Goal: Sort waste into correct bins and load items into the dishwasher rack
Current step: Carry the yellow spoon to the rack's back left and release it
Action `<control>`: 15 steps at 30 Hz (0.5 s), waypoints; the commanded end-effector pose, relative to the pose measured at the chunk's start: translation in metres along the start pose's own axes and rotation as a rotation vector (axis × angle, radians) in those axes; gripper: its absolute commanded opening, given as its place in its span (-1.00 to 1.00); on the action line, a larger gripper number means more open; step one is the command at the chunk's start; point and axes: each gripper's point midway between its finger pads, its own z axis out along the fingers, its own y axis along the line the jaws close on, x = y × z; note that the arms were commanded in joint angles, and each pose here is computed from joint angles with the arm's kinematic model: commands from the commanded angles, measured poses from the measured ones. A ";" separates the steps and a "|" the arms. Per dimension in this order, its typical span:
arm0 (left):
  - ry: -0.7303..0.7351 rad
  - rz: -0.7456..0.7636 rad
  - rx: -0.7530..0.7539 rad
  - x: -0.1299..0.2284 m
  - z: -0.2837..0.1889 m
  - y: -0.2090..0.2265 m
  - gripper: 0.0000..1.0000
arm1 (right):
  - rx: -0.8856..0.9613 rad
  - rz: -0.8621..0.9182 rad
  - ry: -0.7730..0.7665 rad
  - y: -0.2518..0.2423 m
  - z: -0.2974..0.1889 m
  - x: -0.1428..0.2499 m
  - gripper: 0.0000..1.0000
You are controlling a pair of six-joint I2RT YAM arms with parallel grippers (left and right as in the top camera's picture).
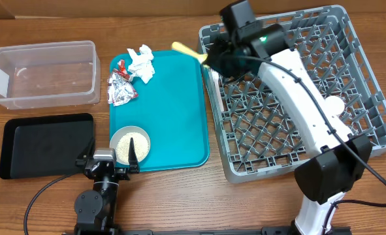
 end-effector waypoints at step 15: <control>0.000 0.009 0.002 0.001 0.000 0.000 1.00 | 0.102 0.356 -0.013 -0.072 0.033 -0.024 -0.92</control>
